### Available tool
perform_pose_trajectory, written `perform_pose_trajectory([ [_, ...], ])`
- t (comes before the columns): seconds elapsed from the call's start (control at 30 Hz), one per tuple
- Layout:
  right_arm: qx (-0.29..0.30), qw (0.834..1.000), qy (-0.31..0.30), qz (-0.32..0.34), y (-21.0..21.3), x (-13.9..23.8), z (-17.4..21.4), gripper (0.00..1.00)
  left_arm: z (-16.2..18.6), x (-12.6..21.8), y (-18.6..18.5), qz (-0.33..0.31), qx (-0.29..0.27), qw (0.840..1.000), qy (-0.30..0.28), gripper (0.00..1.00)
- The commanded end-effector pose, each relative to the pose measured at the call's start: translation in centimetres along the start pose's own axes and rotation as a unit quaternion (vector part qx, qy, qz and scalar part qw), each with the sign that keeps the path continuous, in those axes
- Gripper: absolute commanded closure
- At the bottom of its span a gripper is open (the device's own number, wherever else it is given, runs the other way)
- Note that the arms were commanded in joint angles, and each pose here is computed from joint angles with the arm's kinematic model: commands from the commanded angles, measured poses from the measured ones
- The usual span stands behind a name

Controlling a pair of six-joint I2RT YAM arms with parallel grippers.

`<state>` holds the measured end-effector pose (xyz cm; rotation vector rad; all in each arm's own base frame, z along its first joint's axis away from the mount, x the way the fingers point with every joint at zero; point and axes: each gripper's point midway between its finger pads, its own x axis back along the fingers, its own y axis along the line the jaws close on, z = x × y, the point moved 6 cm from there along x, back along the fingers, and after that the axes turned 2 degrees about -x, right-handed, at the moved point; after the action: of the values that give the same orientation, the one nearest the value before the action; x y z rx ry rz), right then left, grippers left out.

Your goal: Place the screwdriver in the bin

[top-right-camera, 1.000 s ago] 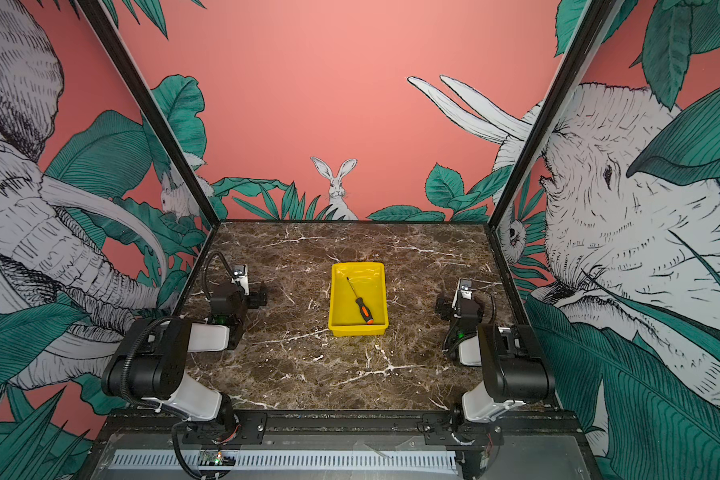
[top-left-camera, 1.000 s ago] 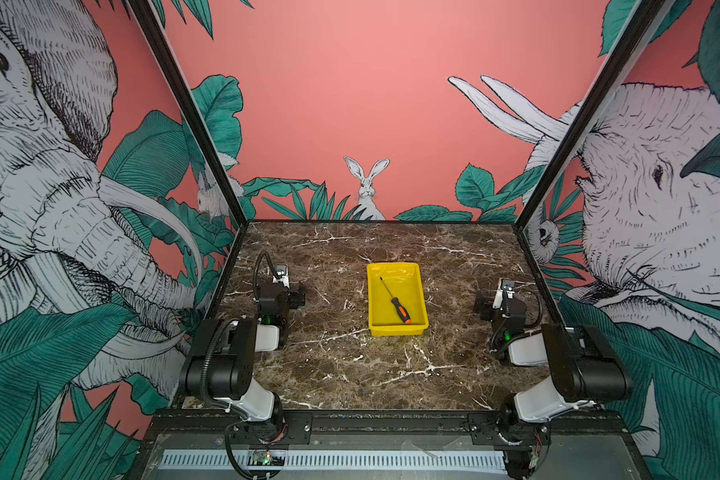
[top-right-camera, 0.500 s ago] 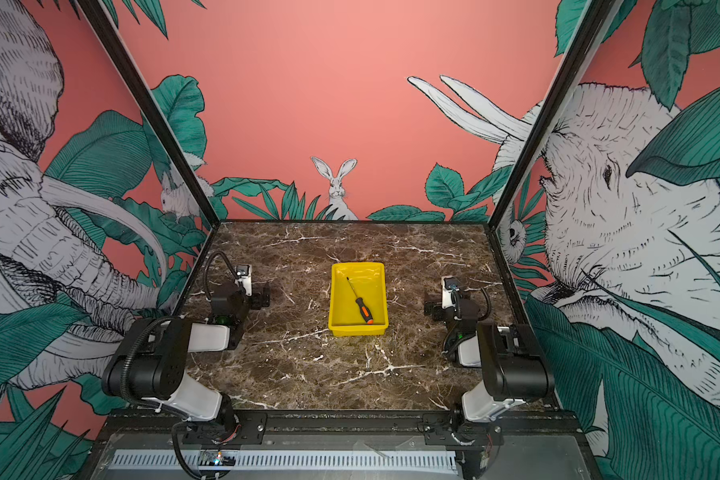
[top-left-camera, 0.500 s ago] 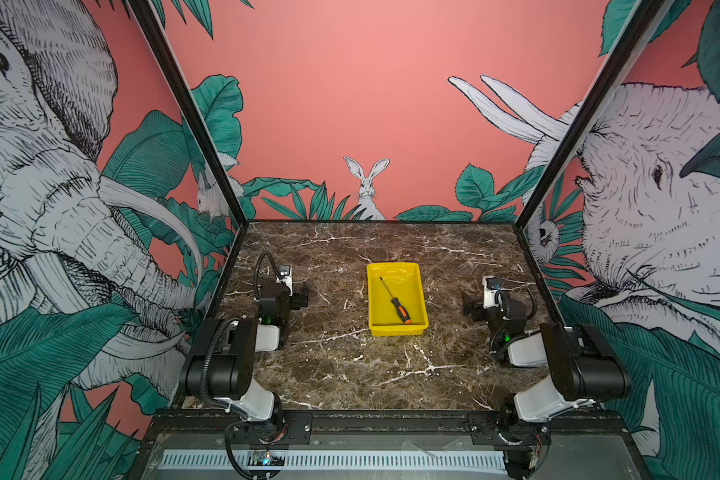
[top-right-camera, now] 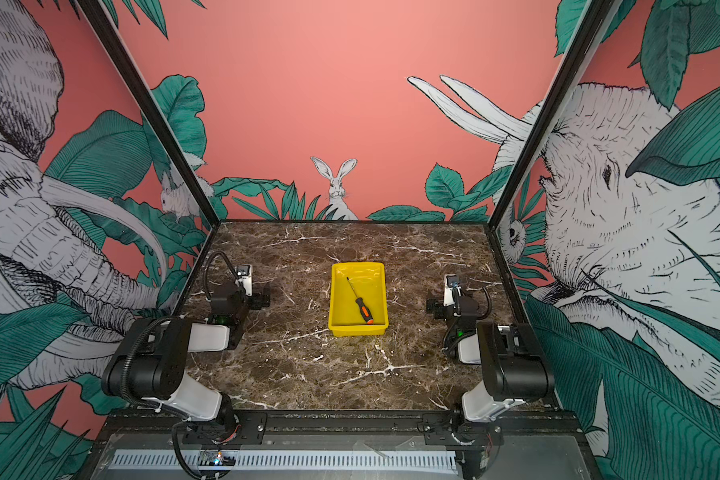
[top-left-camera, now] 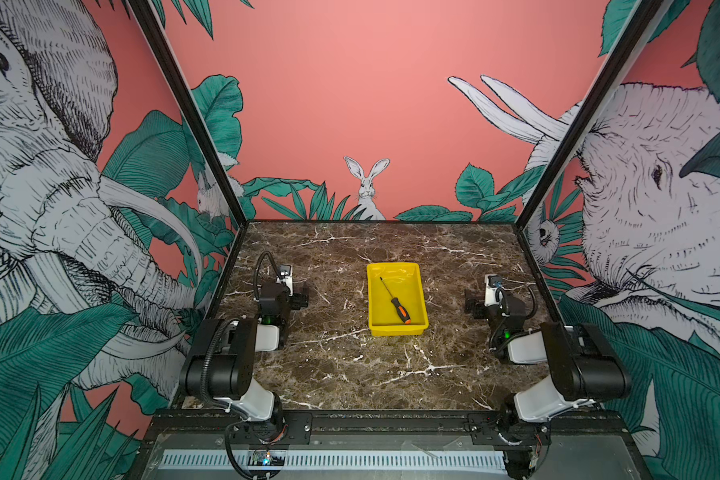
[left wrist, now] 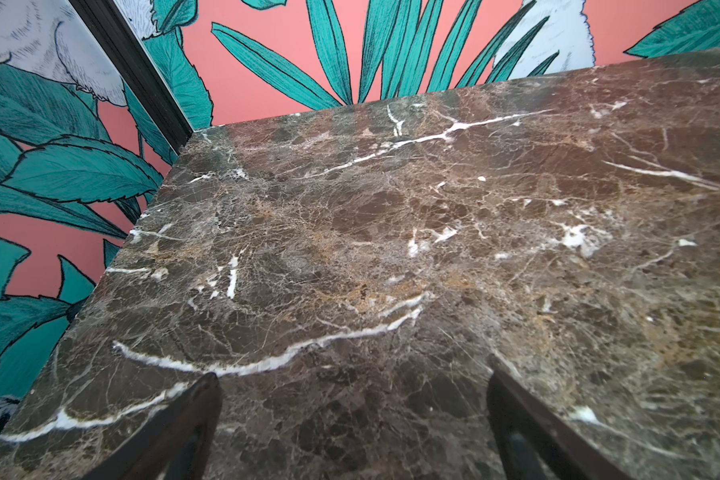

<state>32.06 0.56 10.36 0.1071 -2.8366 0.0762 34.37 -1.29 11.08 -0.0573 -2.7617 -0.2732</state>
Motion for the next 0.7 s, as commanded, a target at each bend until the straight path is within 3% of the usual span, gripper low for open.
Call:
perform_pose_trajectory([
  [0.0, -0.004, 1.0, -0.024, 0.015, -0.3, -0.2, -1.3, 0.01, -0.6, 0.0, -0.1, 0.004, -0.007, 1.0, -0.008, 0.0],
  [0.1, -0.002, 1.0, -0.018, 0.014, -0.3, -0.5, -1.5, 0.01, -0.6, 0.0, -0.1, 0.003, -0.006, 1.0, -0.008, 0.0],
  [0.17, 0.006, 1.0, 0.025, 0.015, -0.1, -1.7, -1.6, 0.01, -0.6, 0.0, -0.1, 0.004, -0.007, 1.0, -0.008, 0.0],
  [0.67, 0.0, 1.0, 0.017, 0.02, -0.3, -1.6, -1.6, 0.01, -0.6, 0.0, -0.1, 0.004, -0.007, 1.0, -0.008, 0.0],
])
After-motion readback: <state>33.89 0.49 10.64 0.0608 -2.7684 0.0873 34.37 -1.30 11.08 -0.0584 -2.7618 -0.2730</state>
